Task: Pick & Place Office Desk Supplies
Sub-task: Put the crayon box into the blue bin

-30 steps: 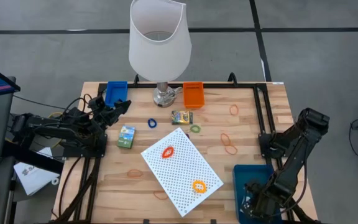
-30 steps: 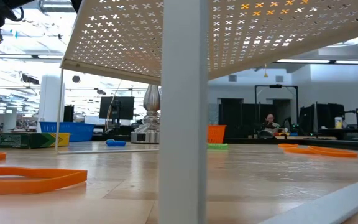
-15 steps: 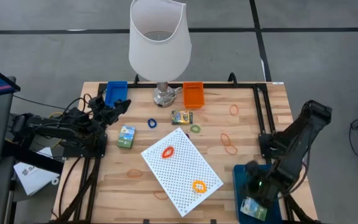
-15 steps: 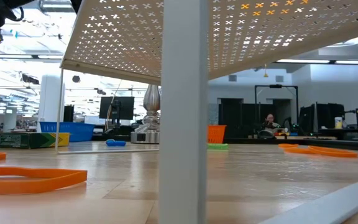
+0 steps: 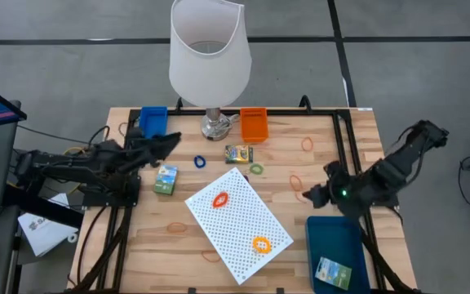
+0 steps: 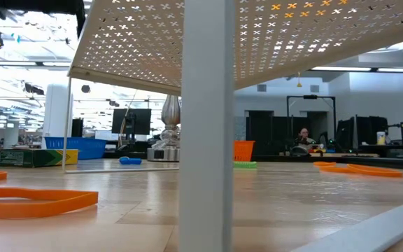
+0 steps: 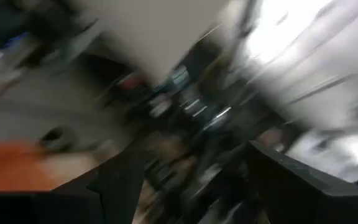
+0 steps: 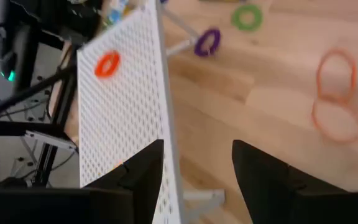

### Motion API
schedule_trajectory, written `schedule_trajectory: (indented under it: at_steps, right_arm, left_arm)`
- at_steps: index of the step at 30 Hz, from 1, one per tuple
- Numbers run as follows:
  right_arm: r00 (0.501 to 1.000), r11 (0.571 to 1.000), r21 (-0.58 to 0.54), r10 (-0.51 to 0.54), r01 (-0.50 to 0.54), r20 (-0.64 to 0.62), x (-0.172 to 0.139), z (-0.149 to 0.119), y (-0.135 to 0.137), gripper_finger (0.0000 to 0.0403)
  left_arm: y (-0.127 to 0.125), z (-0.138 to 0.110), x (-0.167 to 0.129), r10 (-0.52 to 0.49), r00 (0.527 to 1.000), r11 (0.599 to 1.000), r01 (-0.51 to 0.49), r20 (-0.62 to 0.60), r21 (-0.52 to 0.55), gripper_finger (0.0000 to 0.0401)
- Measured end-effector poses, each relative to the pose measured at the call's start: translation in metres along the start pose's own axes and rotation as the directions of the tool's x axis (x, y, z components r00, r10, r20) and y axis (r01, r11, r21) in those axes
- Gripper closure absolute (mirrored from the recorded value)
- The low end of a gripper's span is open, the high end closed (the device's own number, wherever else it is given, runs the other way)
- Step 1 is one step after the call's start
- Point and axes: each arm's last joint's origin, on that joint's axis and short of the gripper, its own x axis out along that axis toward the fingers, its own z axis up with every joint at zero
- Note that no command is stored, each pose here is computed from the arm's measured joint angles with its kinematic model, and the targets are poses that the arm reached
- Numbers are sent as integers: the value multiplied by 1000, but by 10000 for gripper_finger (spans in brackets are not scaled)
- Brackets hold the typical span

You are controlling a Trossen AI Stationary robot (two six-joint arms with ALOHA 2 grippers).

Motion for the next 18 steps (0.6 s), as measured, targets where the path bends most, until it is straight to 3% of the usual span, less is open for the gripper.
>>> schedule_trajectory:
  at_steps: [4,8,10,13,16,18]
  right_arm:
    - [1000,999,-42,-8,8,2,0,16,-3,215]
    - [1000,998,-66,-10,11,4,-1,26,-5,215]
    - [1000,997,-73,-11,12,10,-1,28,-5,215]
    - [1000,996,-88,-7,9,13,-1,30,-5,213]
    - [1000,994,-106,-6,7,11,-1,29,-5,213]
    - [1000,993,-116,-1,2,8,-1,28,-5,213]
  left_arm:
    - [-13,16,11,203,964,975,-183,-171,127,132]
    - [-29,52,22,380,890,911,-315,-251,266,132]
    - [-28,67,26,493,800,860,-389,-341,330,132]
    - [-18,85,32,620,613,785,-485,-490,386,132]
    - [1,98,38,657,428,735,-548,-621,399,131]
    - [15,103,42,631,351,734,-559,-692,386,129]
